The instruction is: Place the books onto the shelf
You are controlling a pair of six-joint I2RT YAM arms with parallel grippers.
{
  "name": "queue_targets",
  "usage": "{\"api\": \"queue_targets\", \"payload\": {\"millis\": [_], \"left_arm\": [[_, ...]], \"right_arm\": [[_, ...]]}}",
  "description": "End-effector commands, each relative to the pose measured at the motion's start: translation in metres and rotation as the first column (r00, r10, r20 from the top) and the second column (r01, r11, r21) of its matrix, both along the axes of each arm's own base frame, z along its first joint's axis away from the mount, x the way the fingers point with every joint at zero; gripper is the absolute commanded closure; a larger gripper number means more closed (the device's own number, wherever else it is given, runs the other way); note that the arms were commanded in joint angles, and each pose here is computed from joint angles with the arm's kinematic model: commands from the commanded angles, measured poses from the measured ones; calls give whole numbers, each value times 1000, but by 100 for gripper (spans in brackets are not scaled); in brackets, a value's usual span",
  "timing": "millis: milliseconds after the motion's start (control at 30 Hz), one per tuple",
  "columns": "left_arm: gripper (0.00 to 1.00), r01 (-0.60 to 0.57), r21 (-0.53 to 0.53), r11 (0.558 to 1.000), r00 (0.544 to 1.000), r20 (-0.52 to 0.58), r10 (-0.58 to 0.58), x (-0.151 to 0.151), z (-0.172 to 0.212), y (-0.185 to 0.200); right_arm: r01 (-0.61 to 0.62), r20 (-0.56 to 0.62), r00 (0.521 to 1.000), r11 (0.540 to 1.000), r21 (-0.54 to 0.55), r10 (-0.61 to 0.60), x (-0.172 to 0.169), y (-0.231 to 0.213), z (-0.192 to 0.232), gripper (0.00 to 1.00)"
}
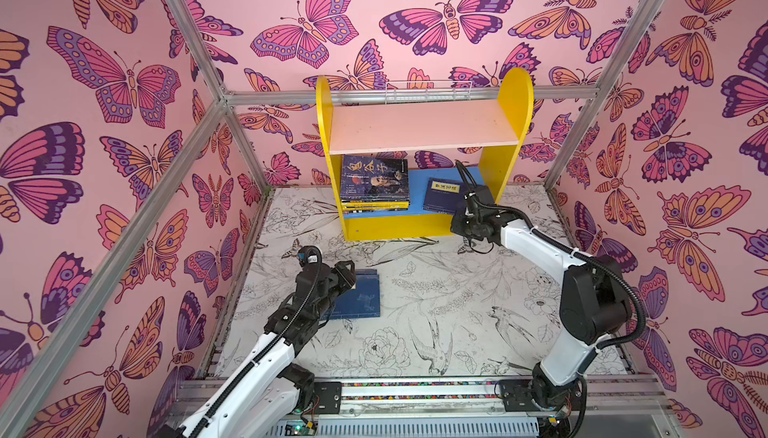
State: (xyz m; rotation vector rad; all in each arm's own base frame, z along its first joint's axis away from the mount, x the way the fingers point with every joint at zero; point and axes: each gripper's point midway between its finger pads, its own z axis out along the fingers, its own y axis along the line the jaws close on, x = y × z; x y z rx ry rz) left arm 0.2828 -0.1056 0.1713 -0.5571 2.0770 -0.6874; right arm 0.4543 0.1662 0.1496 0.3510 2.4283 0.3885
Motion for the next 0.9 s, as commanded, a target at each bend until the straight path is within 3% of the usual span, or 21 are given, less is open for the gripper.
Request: {"api": "queue_targets", "payload": {"millis": [0, 233, 400, 600, 700, 767, 800, 867], "left_arm": [[44, -28, 29, 999, 1000, -10, 28, 0, 1, 7], [44, -35, 33, 999, 999, -32, 36, 0, -5, 9], [44, -47, 51, 998, 997, -60, 50, -1, -10, 12], [44, -191, 227, 955, 948, -209, 239, -21, -47, 64], [44, -251, 260, 932, 902, -288, 323, -35, -69, 90], [44, -286, 223, 932, 882, -319, 347, -39, -78, 97], [44, -294, 207, 933, 878, -327, 349, -40, -81, 97], [44, -305, 185, 934, 872, -340, 352, -40, -85, 98]], "right_arm": [[48, 43, 998, 998, -48, -46, 20, -25, 18, 90], [97, 56, 994, 993, -74, -93, 45, -53, 23, 90], [85, 36, 996, 995, -50, -83, 40, -50, 20, 90], [85, 77, 994, 994, -69, -80, 8, -46, 21, 88], [-30, 148, 988, 991, -131, 49, -21, -14, 29, 85], [-170, 181, 963, 973, -159, 198, -49, 23, 28, 81], [-251, 179, 944, 954, -162, 278, -64, 45, 23, 78], [-459, 156, 861, 872, -170, 484, -101, 96, 2, 72]]}}
